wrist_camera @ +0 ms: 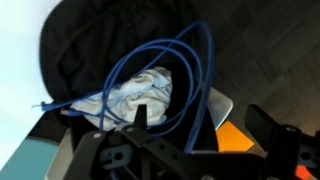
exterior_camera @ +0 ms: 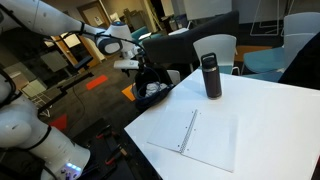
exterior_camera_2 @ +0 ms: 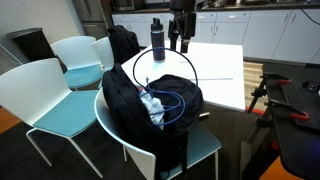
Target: Pick the cable in the bag and put it on the table
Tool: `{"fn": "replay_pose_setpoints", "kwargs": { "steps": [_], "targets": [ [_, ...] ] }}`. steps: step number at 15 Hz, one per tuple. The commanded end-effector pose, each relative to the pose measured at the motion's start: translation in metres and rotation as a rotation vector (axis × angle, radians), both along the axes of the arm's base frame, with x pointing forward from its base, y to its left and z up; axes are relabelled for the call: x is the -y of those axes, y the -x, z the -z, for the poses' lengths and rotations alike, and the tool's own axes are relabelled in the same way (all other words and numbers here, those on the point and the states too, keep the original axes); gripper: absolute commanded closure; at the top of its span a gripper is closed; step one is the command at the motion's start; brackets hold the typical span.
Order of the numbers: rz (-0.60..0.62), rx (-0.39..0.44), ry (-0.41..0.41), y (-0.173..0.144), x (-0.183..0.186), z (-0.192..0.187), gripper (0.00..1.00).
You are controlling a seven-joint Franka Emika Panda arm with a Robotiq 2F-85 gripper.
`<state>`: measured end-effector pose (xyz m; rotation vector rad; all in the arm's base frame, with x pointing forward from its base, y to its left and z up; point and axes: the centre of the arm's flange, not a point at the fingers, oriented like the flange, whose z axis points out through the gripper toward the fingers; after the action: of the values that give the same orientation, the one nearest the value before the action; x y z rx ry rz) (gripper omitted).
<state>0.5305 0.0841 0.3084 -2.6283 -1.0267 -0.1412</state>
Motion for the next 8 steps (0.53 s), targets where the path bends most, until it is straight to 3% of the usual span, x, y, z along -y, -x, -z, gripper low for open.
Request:
{"fn": "replay_pose_setpoints", "kwargs": {
  "steps": [1, 5, 8],
  "targets": [
    [-0.010, -0.037, -0.013, 0.000, -0.003, 0.003, 0.00],
    [-0.015, -0.057, -0.023, -0.002, -0.003, 0.001, 0.00],
    [-0.052, -0.019, -0.011, -0.016, -0.025, 0.023, 0.00]
  ]
}}
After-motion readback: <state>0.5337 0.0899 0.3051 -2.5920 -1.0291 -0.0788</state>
